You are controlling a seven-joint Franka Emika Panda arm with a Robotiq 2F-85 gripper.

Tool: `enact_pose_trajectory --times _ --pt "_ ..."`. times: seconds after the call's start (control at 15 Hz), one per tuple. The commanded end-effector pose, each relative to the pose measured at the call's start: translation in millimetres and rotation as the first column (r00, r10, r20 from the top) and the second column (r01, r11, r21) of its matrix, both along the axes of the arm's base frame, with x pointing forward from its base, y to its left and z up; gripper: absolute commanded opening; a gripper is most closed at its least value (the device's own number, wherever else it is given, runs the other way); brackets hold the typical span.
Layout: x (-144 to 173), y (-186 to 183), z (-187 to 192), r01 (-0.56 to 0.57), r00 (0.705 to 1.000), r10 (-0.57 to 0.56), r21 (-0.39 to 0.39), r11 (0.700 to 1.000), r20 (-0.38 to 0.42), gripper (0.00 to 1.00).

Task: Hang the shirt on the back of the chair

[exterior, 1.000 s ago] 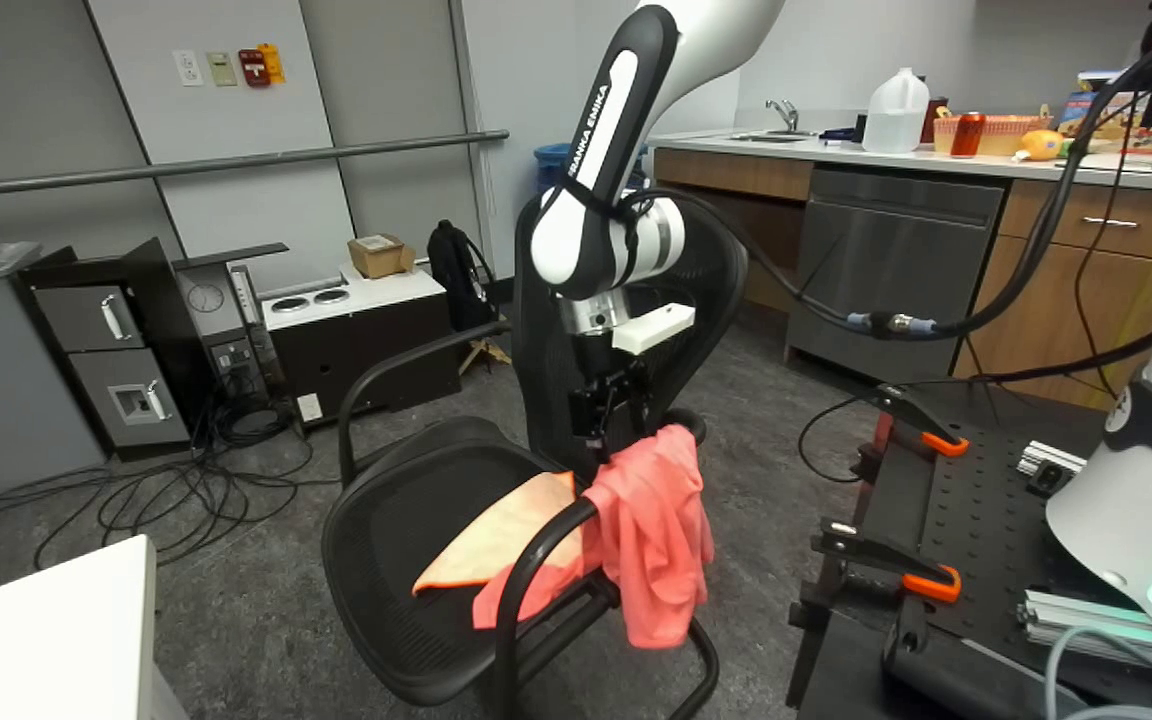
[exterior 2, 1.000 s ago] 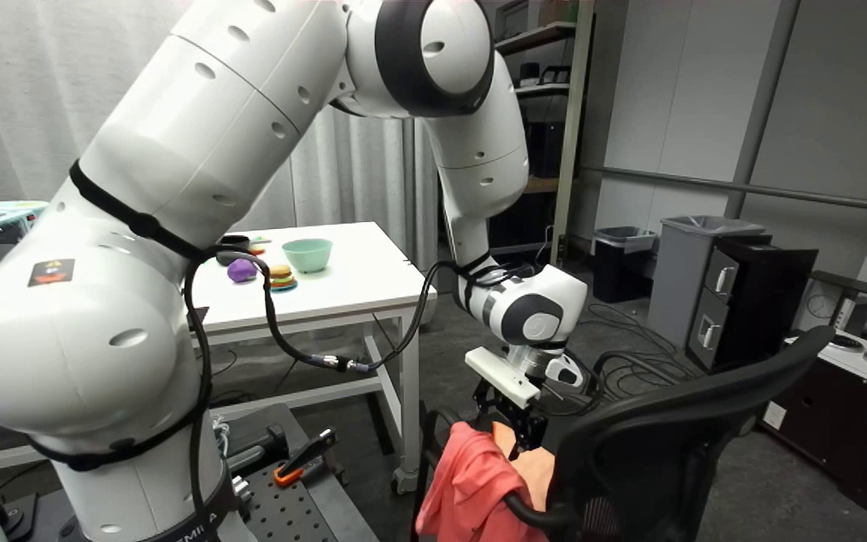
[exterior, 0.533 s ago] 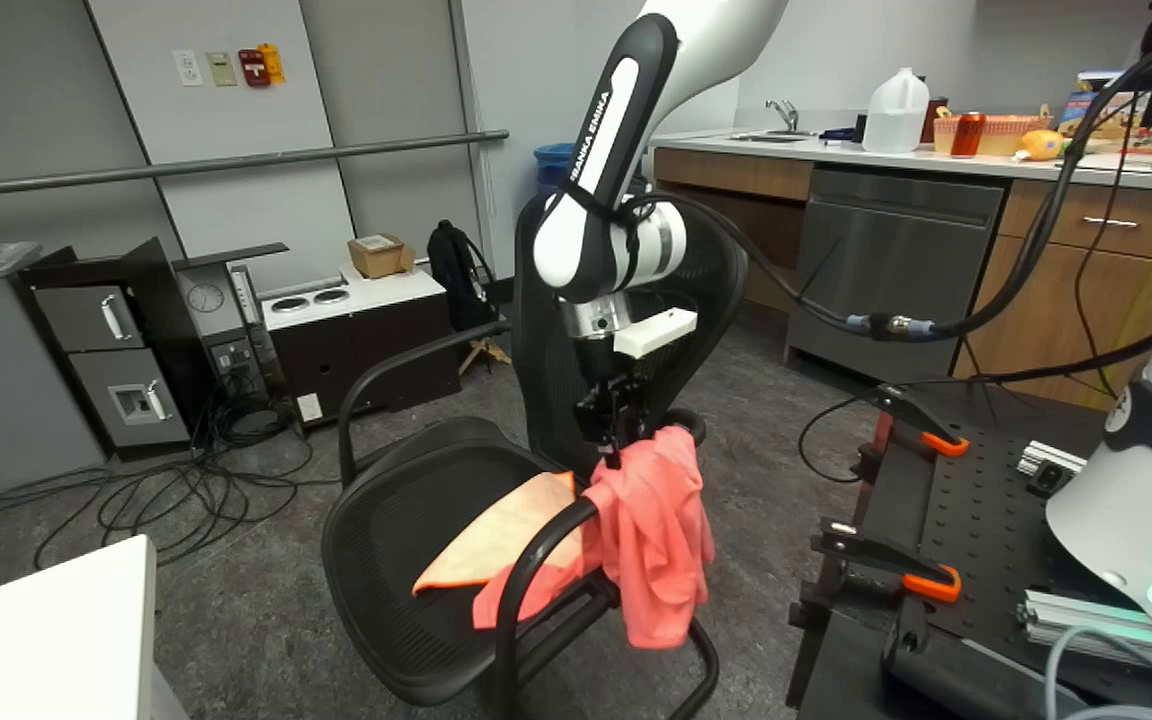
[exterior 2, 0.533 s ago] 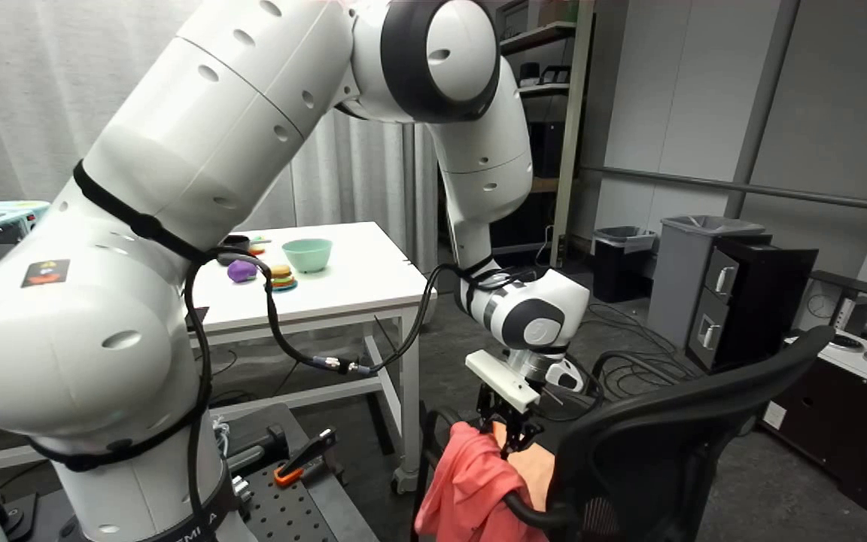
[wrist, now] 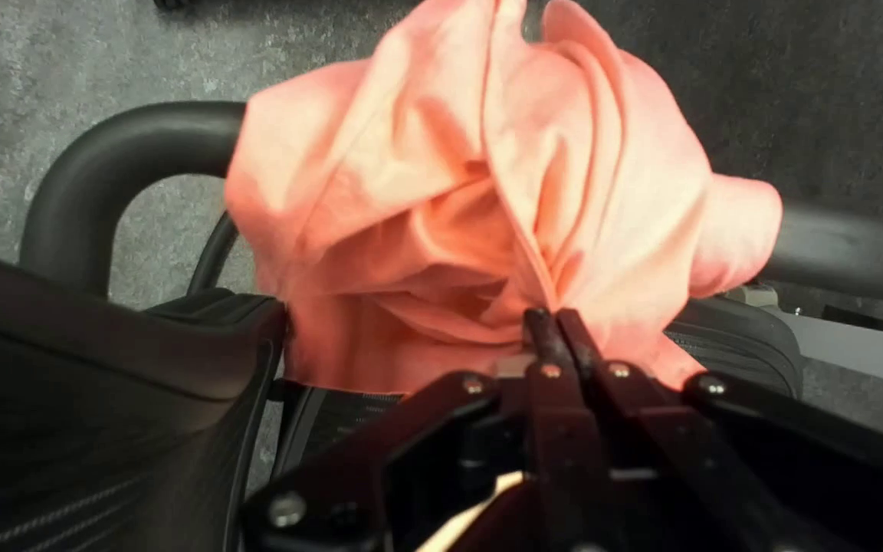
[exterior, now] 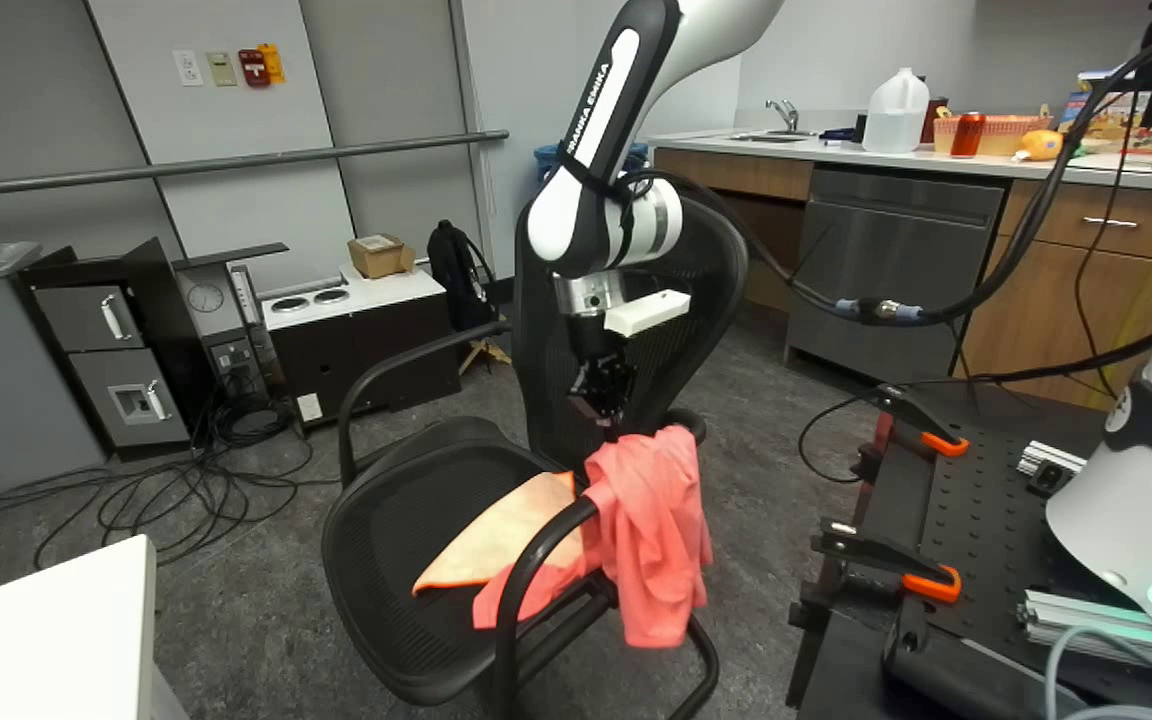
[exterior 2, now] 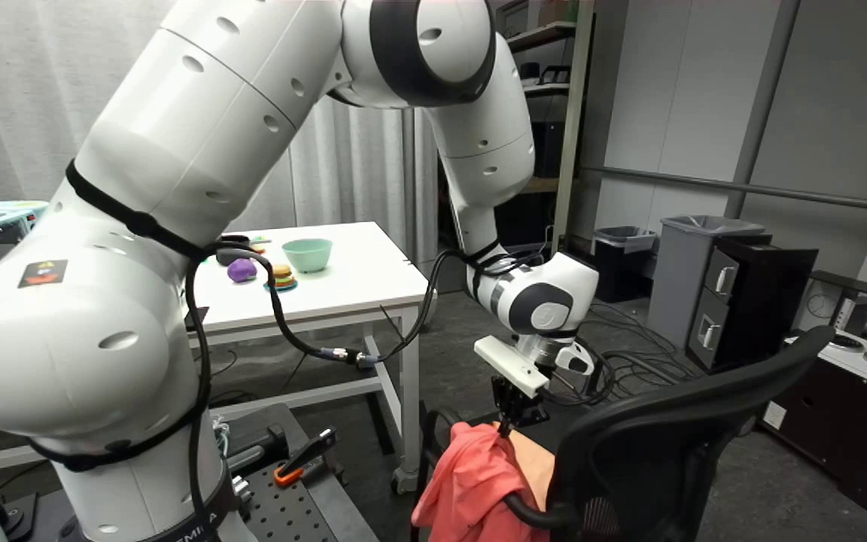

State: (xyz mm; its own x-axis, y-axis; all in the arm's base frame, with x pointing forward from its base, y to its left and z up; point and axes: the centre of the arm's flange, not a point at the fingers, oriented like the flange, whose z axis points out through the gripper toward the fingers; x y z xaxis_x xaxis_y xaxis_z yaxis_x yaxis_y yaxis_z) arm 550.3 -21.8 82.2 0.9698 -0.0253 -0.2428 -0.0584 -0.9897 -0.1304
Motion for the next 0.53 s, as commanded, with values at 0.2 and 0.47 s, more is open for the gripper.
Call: enact_pose_trajectory --times 0.2,0.47 --pt "1.3 -8.8 100.2 0.002 0.974 0.003 -0.019 1.000 0.228 0.01" --pt "2.7 -9.8 183.3 0.030 0.898 0.008 -0.079 0.996 0.440 0.01"
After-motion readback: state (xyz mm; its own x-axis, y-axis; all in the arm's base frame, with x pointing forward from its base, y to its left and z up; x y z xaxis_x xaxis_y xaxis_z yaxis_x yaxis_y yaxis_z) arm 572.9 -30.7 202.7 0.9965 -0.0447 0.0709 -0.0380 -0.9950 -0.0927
